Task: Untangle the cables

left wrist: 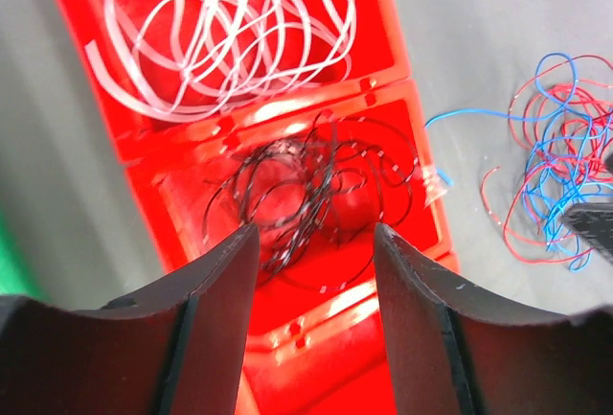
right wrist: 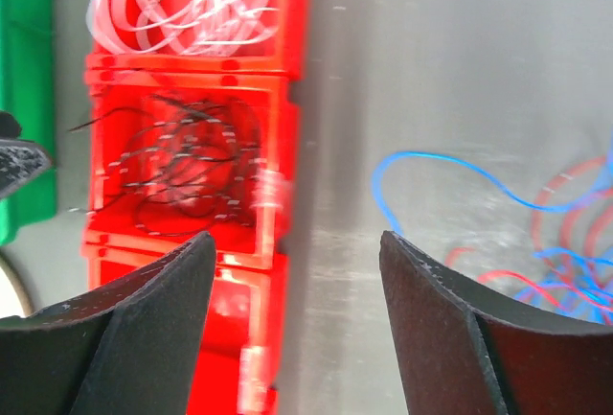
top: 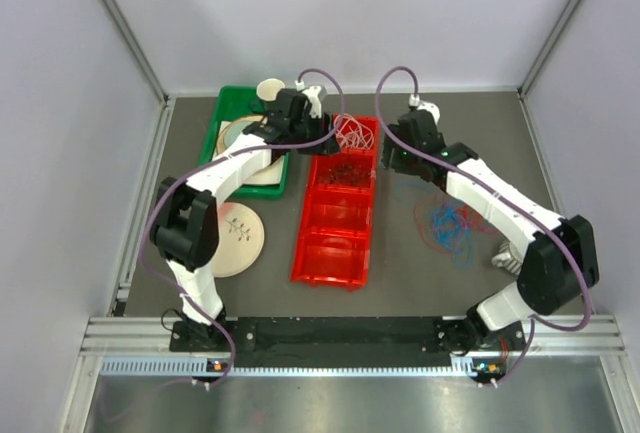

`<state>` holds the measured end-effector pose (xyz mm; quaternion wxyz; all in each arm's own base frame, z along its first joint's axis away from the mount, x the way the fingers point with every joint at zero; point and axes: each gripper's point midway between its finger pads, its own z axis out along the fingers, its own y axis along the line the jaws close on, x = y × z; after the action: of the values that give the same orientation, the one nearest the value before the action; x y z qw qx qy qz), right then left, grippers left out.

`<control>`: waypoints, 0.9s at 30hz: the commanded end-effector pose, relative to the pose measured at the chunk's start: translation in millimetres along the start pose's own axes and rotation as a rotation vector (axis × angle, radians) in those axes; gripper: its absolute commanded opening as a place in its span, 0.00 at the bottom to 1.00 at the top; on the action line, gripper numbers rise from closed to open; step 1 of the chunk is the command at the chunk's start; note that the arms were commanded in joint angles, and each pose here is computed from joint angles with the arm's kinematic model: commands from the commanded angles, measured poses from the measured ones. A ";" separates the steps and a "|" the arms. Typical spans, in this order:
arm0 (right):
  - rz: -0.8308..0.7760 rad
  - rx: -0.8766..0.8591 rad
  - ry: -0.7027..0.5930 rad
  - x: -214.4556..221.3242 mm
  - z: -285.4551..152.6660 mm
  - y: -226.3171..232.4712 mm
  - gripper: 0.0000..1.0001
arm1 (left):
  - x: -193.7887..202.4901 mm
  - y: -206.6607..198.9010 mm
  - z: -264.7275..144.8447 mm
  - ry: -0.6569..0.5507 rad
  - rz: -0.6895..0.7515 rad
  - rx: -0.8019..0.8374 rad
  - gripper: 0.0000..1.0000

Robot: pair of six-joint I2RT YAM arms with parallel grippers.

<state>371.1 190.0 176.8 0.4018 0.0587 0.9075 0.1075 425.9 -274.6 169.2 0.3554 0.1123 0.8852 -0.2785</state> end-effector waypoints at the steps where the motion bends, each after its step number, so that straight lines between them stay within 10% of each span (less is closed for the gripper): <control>1: 0.057 0.043 -0.063 -13.5 -9.6 -28.4 0.69 | -6.1 -11.4 22.4 -0.015 0.036 0.052 0.55; 12: 0.154 0.134 -0.035 3.8 -12.7 -94.0 0.69 | 43.4 -16.8 57.6 0.124 0.045 0.074 0.53; 27: 0.252 0.182 -0.104 -7.3 -39.2 -146.1 0.84 | -22.8 -16.7 -2.4 -0.050 0.143 -0.079 0.72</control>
<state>345.7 46.1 164.4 0.4100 0.2113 0.8851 0.0621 419.9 -301.6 137.0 0.3272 0.1630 0.8967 -0.2494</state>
